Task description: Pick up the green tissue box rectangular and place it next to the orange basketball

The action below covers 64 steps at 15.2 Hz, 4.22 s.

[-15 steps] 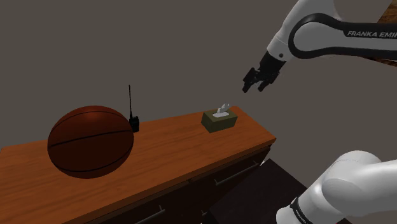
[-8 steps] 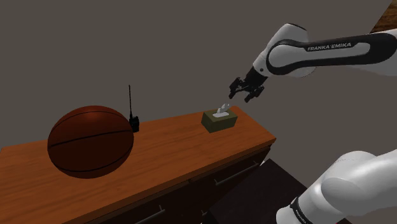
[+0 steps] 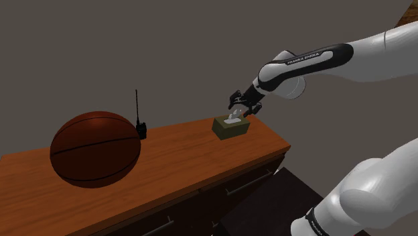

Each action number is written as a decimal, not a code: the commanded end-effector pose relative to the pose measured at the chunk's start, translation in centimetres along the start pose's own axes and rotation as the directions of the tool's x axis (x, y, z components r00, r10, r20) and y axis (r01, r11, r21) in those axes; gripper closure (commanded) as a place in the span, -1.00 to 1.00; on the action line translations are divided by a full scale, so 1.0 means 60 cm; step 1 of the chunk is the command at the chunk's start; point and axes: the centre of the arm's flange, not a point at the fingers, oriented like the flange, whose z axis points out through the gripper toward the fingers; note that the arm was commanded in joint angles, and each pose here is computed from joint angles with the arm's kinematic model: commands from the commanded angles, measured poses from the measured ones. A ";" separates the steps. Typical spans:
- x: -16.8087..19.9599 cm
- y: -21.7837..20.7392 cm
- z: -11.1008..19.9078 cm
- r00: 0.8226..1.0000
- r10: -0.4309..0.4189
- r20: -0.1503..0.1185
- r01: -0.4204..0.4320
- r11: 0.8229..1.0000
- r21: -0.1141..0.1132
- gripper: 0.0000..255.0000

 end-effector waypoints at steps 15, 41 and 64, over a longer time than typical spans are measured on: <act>0.003 0.001 0.069 1.000 0.019 -0.003 -0.019 1.000 0.008 1.00; 0.028 -0.051 -0.068 1.000 0.019 -0.003 -0.019 1.000 0.008 1.00; 0.062 -0.122 -0.255 1.000 0.019 -0.003 -0.019 1.000 0.008 1.00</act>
